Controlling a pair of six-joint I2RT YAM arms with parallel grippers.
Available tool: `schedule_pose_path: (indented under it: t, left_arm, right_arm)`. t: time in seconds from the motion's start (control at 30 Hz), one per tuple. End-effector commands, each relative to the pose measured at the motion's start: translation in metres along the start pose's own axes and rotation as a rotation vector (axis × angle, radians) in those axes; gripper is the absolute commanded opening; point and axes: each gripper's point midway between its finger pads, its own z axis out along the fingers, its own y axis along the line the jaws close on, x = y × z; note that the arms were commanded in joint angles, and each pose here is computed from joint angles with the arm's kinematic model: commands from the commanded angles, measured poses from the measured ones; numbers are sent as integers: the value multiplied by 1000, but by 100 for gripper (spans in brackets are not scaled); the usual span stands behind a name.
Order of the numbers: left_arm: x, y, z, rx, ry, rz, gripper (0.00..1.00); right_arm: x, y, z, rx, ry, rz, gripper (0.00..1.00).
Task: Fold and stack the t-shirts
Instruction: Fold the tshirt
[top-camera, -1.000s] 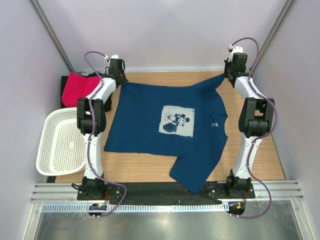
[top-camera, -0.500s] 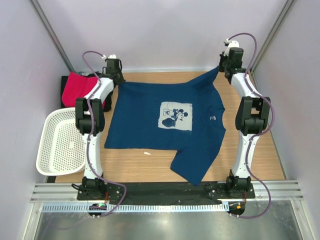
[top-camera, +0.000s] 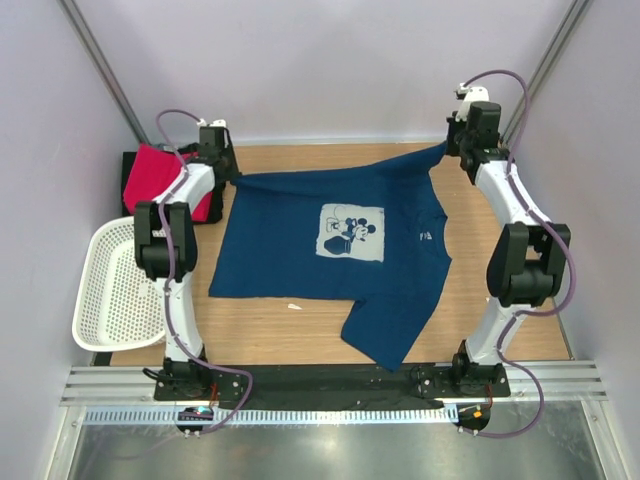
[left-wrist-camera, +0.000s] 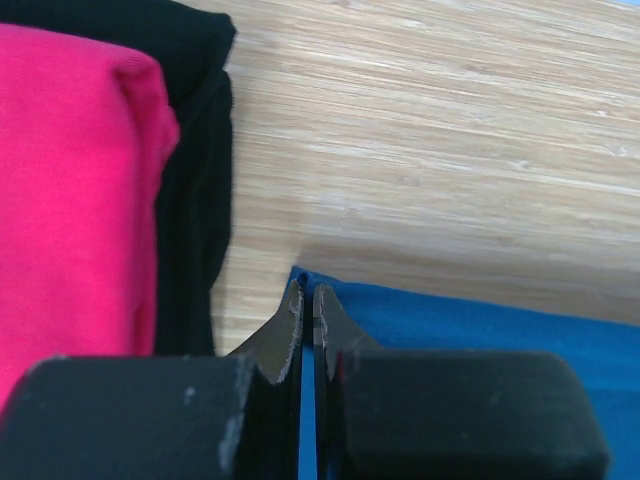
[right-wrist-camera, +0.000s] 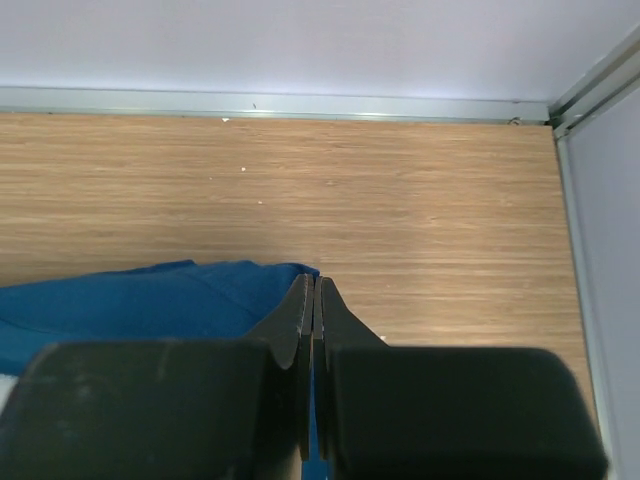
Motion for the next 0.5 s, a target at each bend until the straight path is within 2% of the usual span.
schedule_pose_path:
  t: [0.0, 0.2, 0.47]
  left_arm:
    - [-44, 4, -30, 38, -127, 39, 0]
    - [-28, 2, -39, 85, -98, 93, 0]
    - [-7, 4, -49, 105, -62, 145, 0]
  right_arm:
    - [-30, -6, -35, 32, -87, -12, 1]
    - [2, -5, -58, 35, -23, -2, 1]
    - [65, 7, -83, 8, 122, 36, 1]
